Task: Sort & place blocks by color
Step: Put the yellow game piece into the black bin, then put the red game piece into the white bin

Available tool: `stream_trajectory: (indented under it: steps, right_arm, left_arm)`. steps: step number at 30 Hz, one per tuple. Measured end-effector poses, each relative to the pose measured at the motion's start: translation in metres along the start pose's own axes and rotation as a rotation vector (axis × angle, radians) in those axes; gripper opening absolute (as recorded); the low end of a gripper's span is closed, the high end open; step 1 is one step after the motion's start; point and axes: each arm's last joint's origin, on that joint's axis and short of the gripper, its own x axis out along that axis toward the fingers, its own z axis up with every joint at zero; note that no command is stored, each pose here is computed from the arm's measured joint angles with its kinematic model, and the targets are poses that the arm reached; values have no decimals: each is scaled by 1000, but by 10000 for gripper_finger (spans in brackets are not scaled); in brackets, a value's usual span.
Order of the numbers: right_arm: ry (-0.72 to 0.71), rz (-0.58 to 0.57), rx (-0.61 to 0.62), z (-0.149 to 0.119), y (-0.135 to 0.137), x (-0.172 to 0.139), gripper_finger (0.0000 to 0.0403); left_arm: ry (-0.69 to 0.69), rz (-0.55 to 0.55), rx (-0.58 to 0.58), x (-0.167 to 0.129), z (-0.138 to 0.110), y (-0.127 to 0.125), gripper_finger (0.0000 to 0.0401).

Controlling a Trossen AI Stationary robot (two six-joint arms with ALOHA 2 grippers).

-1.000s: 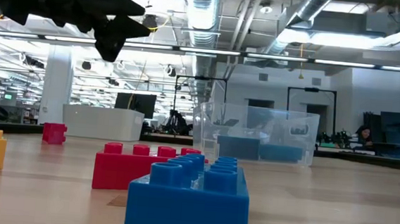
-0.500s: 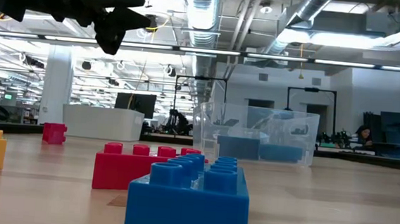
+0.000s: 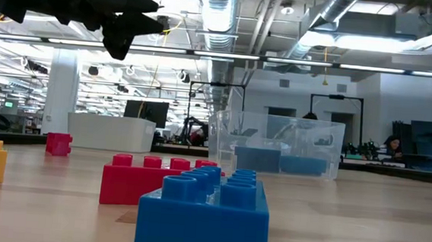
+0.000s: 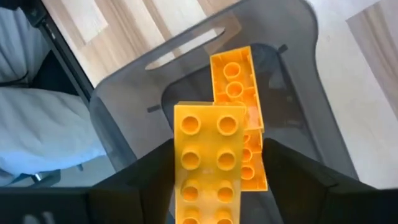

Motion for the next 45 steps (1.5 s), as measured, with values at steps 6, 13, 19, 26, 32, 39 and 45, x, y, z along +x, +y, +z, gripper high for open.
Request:
stream_trajectory:
  steps: [6, 13, 19, 26, 32, 39, 45]
  right_arm:
    - [-9, 26, 15, 5, -2, -9, 270]
    - [-18, 55, 26, 9, -1, -12, 270]
    - [-77, 39, -30, 20, -3, -11, 270]
    - [-369, -69, -206, 48, -8, -11, 270]
    - [-553, -91, -335, 79, -5, -15, 270]
    - [-814, 45, -535, 117, 15, -31, 270]
    - [-1012, 53, -649, 140, 22, -47, 270]
  left_arm:
    - [11, 8, 2, 0, -1, 0, 173]
    - [11, 8, 3, 0, -1, 0, 173]
    - [37, 14, 3, 0, -4, 1, 173]
    - [247, 78, -5, 3, -6, 2, 173]
    - [582, 197, 64, -2, 25, -5, 173]
    - [833, 310, 107, -22, 43, -4, 173]
    - [1048, 348, 5, -38, 37, 12, 173]
